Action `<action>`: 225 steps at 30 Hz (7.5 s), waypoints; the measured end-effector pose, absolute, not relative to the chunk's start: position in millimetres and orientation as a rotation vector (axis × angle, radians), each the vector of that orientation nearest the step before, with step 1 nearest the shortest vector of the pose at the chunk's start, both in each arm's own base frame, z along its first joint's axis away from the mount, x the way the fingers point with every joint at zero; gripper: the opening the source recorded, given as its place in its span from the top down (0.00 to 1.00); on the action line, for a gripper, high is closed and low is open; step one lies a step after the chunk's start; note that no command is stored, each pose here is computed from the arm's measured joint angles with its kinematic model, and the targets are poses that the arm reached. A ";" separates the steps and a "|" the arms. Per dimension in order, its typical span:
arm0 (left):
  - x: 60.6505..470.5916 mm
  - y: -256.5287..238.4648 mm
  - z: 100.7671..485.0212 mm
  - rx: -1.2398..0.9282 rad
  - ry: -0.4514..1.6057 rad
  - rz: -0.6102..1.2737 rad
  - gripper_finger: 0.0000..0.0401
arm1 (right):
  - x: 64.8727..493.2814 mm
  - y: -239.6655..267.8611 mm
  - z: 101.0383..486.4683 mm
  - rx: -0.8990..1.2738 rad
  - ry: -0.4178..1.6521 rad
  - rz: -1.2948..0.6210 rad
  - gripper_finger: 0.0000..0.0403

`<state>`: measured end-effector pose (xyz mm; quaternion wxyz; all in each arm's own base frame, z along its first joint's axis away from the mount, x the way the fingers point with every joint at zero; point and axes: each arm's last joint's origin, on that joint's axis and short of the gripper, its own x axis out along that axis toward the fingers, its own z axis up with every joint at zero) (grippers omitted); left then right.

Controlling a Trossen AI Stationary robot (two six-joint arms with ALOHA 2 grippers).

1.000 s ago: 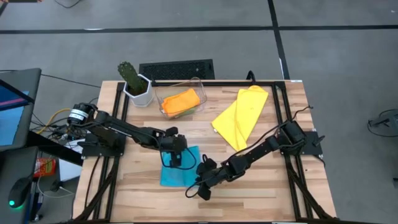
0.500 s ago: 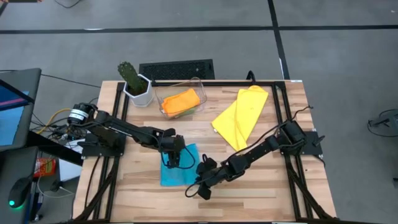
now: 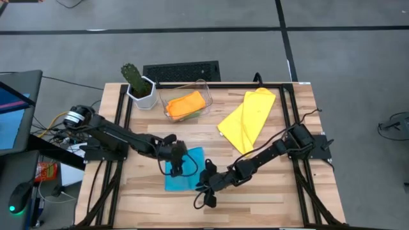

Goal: Fold microfiber towels
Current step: Fold the blue microfiber cloth

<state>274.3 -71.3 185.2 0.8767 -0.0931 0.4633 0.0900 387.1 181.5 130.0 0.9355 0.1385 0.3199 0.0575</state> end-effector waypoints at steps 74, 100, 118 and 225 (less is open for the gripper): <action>208.6 -67.7 122.3 -0.542 0.730 0.470 1.00 | 441.1 82.1 168.7 0.129 0.725 -0.066 0.73; 221.9 -75.7 102.0 -0.488 0.743 0.445 1.00 | 460.7 42.9 125.0 -0.031 0.750 0.119 0.60; 221.7 -75.6 101.8 -0.488 0.743 0.447 1.00 | 460.3 46.6 108.4 -0.056 0.817 0.146 0.66; 222.1 -75.4 101.6 -0.468 0.754 0.424 1.00 | 379.8 188.5 82.6 0.180 0.501 -0.004 0.94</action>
